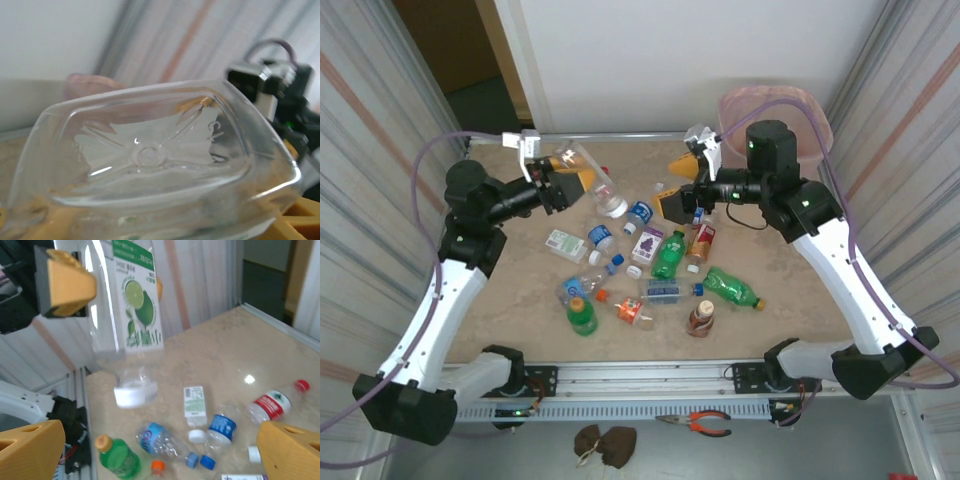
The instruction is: Put the plastic bottles in the bin
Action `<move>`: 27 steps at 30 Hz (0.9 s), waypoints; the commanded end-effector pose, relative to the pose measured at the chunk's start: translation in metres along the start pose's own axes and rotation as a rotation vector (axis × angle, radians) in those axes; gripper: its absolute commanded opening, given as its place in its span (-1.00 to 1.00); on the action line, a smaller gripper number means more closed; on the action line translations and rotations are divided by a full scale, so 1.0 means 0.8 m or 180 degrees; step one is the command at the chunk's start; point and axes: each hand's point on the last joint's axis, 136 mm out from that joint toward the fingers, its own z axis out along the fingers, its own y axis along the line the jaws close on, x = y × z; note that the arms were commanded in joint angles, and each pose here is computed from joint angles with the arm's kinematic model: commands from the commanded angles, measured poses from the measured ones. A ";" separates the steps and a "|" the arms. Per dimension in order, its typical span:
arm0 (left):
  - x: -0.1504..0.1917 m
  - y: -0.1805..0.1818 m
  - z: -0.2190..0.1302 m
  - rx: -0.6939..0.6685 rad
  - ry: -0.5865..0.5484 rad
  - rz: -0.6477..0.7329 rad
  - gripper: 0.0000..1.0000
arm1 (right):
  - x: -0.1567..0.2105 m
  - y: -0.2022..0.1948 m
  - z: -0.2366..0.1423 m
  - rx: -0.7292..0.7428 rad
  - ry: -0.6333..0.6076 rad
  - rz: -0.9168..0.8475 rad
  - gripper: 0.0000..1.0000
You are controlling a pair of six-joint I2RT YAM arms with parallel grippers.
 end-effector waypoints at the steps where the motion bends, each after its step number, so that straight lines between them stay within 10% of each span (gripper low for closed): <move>1: -0.002 -0.072 0.007 0.0716 0.0081 0.0911 -0.28 | -0.018 0.052 -0.007 -0.0536 -0.0208 -0.0220 0.98; 13: 0.023 -0.163 0.030 0.1632 0.0267 0.1379 -0.28 | 0.000 0.132 -0.006 -0.1281 -0.0104 -0.0527 1.00; 27: 0.023 -0.159 0.037 0.1553 0.0242 0.1382 -0.21 | 0.000 0.134 -0.010 -0.1166 -0.0091 -0.0515 0.33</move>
